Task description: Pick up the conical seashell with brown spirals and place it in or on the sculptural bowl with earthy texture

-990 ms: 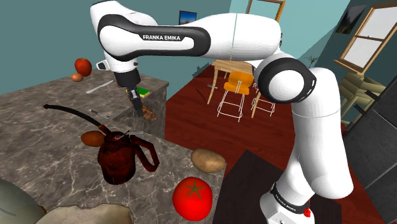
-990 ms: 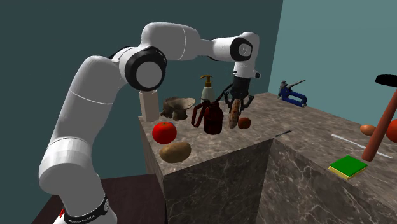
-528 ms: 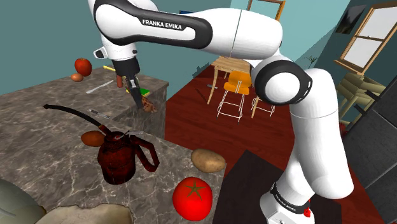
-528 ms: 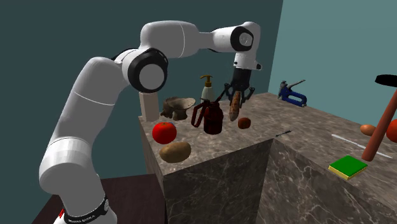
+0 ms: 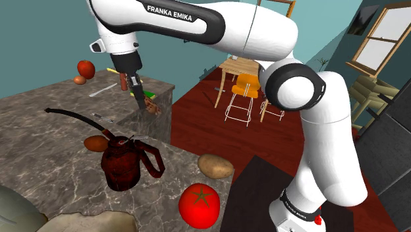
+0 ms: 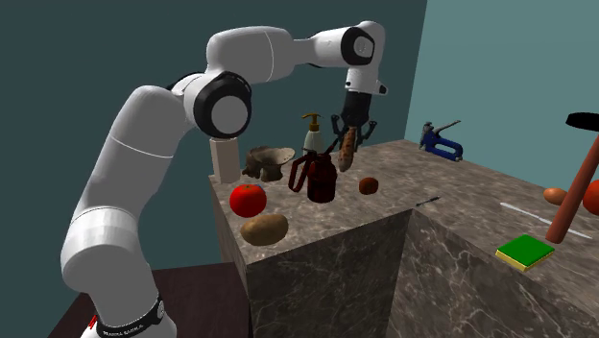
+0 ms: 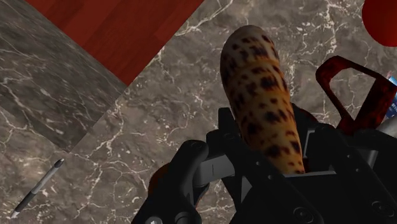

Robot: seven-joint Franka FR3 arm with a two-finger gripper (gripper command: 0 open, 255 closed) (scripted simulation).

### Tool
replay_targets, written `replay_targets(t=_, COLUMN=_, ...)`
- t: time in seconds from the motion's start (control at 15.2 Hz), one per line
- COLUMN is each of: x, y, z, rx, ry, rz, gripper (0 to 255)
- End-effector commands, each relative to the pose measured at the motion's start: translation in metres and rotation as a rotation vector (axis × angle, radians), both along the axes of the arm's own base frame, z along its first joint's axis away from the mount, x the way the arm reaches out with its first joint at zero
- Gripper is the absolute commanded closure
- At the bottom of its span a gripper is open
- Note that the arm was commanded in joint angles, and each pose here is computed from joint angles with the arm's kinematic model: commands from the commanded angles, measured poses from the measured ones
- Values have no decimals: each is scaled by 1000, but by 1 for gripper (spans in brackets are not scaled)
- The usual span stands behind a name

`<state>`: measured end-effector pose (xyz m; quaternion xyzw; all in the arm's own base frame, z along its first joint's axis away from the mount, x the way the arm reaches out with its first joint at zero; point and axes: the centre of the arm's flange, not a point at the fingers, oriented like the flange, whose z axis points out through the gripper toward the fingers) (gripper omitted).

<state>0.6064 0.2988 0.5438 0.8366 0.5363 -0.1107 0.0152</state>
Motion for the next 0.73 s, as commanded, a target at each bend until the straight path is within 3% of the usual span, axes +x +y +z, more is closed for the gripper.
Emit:
replay_targets(t=0.0, x=-16, y=20, z=0, rx=0, ry=-1, rz=-1, gripper=255)
replay_targets(t=0.66, x=-102, y=120, z=-1, rx=0, ry=-1, rz=-1, gripper=255)
